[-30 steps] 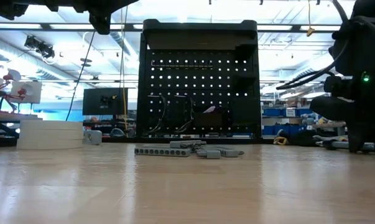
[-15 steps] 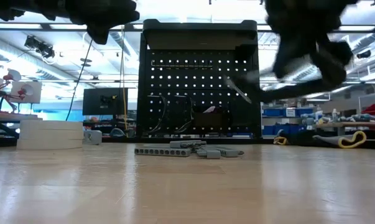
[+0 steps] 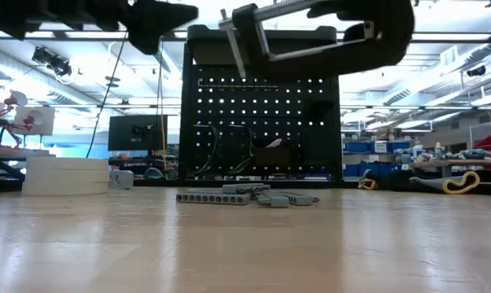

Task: Hang tools onto peg board
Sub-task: Put the black clamp onto the peg board

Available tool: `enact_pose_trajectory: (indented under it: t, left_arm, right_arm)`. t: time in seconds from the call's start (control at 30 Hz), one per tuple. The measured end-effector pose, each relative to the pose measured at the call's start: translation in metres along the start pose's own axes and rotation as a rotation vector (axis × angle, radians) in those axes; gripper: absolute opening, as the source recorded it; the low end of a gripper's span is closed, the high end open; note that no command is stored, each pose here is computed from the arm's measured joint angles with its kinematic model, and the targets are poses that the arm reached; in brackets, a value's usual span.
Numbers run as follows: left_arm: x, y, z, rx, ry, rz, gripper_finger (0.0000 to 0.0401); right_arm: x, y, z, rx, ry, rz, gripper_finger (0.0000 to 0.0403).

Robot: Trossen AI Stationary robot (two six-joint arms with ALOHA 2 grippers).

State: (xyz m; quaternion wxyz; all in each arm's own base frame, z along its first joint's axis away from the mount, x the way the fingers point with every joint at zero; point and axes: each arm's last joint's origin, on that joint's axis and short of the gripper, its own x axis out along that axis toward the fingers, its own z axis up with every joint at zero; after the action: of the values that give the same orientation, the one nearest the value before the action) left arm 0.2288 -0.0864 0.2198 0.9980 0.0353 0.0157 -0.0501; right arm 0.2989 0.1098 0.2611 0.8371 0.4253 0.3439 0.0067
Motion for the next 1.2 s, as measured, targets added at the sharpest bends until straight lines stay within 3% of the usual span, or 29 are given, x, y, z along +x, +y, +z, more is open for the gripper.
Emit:
enact_pose_trajectory:
  t: [0.23,0.37,0.57,0.93,1.2]
  left_arm:
    - [0.028,-0.01,-0.005,0.024,0.01,-0.03,0.028]
    - [0.043,-0.017,-0.007,0.057,0.041,-0.109,0.028]
    - [0.053,-0.021,-0.009,0.09,0.058,-0.133,0.0267]
    - [0.054,-0.02,-0.003,0.078,0.003,-0.124,0.014]
    - [0.053,-0.021,0.0,0.076,-0.026,-0.137,0.007]
  right_arm:
    - [0.019,-0.003,0.0,-0.048,0.073,0.074,0.0055]
    - [0.021,0.002,0.005,-0.08,0.044,0.147,0.0055]
    - [0.02,0.004,0.009,-0.095,0.034,0.187,0.0055]
    - [0.019,0.009,0.013,-0.102,-0.01,0.239,0.0055]
    - [0.018,0.012,0.014,-0.105,-0.033,0.263,0.0055]
